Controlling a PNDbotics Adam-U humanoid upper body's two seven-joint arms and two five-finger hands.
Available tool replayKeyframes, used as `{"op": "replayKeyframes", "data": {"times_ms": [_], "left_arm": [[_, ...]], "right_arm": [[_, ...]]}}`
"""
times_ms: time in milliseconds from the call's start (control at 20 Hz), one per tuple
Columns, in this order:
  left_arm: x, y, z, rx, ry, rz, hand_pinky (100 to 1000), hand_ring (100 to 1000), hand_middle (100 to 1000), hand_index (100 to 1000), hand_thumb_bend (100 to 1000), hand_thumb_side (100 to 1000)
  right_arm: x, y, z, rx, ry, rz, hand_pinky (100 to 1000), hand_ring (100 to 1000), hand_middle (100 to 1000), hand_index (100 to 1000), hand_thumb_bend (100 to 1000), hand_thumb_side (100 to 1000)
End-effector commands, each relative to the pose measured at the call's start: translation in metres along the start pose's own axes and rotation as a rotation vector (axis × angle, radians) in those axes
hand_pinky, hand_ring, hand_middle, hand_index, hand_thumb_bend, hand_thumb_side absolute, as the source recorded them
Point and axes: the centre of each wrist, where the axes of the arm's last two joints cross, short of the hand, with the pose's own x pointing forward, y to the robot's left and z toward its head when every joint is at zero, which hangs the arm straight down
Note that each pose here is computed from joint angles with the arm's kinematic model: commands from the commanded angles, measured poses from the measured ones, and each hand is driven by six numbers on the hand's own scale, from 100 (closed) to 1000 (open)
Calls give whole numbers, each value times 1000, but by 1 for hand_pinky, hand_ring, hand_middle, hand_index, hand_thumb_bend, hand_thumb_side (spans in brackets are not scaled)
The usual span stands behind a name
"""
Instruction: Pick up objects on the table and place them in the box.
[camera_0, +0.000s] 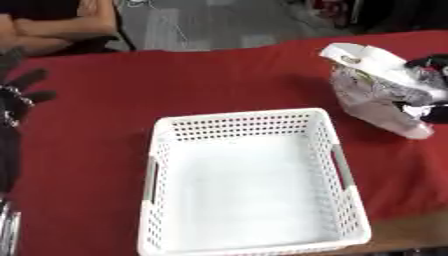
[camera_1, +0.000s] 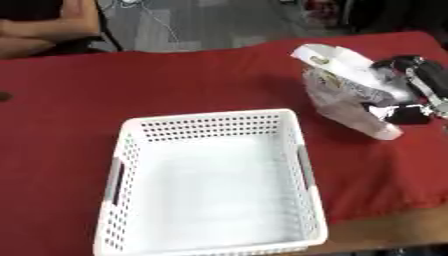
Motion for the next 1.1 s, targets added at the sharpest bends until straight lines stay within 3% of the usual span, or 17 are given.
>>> {"op": "replayKeyframes", "data": {"times_ms": [50, 500, 800, 850, 900, 1100], "left_arm": [[6, 2, -4, -4, -29, -3, 745, 863, 982, 955, 744, 1000], [6, 2, -4, -6, -27, -4, 746, 864, 983, 954, 741, 1000], [6, 2, -4, -10, -27, -5, 747, 865, 984, 954, 739, 1000], [6, 2, -4, -11, -26, -5, 747, 865, 984, 954, 739, 1000], [6, 2, -4, -12, -26, -5, 748, 865, 984, 954, 738, 1000], [6, 2, -4, -15, -25, -5, 748, 865, 984, 954, 736, 1000]], "right_arm": [[2, -19, -2, -95, -20, -3, 100, 100, 100, 190, 100, 306], [26, -41, -5, -246, -94, -143, 100, 100, 100, 185, 100, 257], [59, -65, -7, -314, -225, -188, 100, 100, 100, 193, 100, 260], [67, -71, -7, -326, -255, -190, 100, 100, 100, 193, 100, 100], [75, -77, -7, -340, -288, -192, 100, 100, 100, 194, 100, 264], [108, -98, -4, -387, -415, -201, 100, 100, 100, 195, 100, 285]]}}
